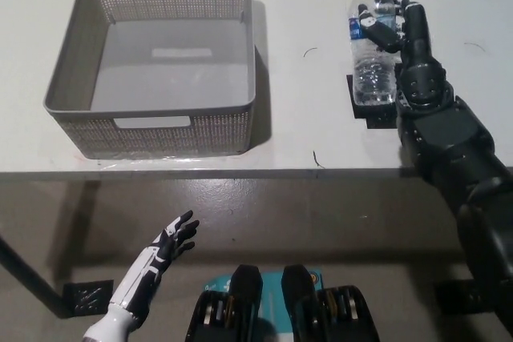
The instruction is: Use the right hand to pick up a water botttle and place it into a container on the left side
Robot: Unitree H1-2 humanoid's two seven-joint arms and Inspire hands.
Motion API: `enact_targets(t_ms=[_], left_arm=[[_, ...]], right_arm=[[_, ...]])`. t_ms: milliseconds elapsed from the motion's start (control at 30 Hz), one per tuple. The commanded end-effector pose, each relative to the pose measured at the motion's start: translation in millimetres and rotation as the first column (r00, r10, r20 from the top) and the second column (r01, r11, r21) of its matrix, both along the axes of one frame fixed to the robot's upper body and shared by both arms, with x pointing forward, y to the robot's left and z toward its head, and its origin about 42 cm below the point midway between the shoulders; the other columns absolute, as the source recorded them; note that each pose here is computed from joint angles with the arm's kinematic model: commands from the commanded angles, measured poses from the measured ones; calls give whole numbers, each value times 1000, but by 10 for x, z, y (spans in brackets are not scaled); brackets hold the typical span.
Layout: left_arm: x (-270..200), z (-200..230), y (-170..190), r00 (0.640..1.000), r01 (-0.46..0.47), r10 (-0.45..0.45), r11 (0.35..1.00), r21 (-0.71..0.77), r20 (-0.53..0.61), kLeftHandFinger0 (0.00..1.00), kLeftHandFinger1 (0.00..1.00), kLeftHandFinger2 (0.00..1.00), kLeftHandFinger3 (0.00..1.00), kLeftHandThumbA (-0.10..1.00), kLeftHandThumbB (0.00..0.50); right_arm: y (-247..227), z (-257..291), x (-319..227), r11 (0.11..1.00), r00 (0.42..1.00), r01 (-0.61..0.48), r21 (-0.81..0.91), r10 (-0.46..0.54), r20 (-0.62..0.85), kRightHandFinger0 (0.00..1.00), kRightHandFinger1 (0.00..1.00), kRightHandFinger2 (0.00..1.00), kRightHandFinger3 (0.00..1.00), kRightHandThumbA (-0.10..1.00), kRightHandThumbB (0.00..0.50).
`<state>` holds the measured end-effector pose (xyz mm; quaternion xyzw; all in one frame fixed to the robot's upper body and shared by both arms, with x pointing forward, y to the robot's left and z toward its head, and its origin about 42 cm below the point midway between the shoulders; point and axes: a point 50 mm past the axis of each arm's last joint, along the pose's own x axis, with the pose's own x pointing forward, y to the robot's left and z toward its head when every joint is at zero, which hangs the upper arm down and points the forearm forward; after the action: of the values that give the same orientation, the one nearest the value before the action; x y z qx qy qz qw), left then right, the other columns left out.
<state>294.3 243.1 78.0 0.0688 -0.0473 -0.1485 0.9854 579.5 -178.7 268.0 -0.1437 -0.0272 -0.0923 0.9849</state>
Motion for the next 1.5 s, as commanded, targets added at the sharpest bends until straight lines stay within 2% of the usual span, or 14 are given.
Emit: enact_targets(t_ms=[0,67,167,300,467,567,700,967,1067,1300,1367,1400,1433,1467], left_arm=[[42,87,12,998,4,-3,1000,-12,57,1000,1000,1000,1000,1000,178],[32,72,2,999,3,-2,1000,-15,53,1000,1000,1000,1000,1000,178],[24,67,-12,999,1,0,1000,-12,48,1000,1000,1000,1000,1000,183],[29,72,-16,999,9,-9,1000,10,52,1000,1000,1000,1000,1000,180],[32,64,-8,998,13,-14,1000,15,54,1000,1000,1000,1000,1000,184],[33,79,-15,999,19,-19,1000,6,49,1000,1000,1000,1000,1000,182],[54,98,-41,998,27,-28,1000,13,55,1000,1000,1000,1000,1000,176],[3,95,-37,999,16,-16,1000,12,51,1000,1000,1000,1000,1000,190],[17,126,-40,998,29,-29,1000,11,49,1000,1000,1000,1000,1000,185],[51,171,-37,997,46,-46,999,7,59,1000,1000,1000,1000,1000,195],[59,168,-28,997,45,-46,999,14,58,1000,1000,1000,1000,1000,204],[61,170,-31,997,45,-46,999,13,55,1000,1000,1000,1000,1000,206],[60,168,-33,997,46,-47,999,13,56,1000,1000,1000,1000,1000,206],[59,168,-37,997,49,-49,999,14,58,1000,1000,1000,1000,1000,207]], right_arm=[[382,1085,100,998,933,-61,25,48,357,0,230,663,654,-100,142],[559,1285,61,992,901,-119,37,92,424,0,224,665,682,-100,100],[854,1564,-29,982,858,-188,33,148,492,0,232,664,681,-100,161],[1247,1844,-207,968,798,-252,0,208,566,0,210,623,623,-100,146],[1649,1967,-351,949,787,-316,17,252,563,1,149,543,622,-100,142],[1912,1983,-427,932,779,-362,15,294,554,0,219,680,758,-100,136],[2158,1920,-486,930,772,-368,-16,316,551,0,196,645,685,-100,148],[2325,1053,-456,933,880,-359,-18,345,326,0,266,779,730,-100,127],[2245,818,-428,938,905,-343,-45,343,253,0,243,701,711,-100,116],[2024,475,-375,952,940,-301,-50,305,151,16,328,771,817,-100,135],[1986,426,-365,952,943,-303,-36,305,134,192,521,898,907,167,242],[1973,407,-361,947,938,-321,-24,322,128,416,707,997,1000,297,284],[1966,396,-359,942,934,-336,-19,335,124,493,716,940,986,324,291],[1959,374,-354,930,925,-366,-13,365,109,769,971,1000,1000,441,323]])
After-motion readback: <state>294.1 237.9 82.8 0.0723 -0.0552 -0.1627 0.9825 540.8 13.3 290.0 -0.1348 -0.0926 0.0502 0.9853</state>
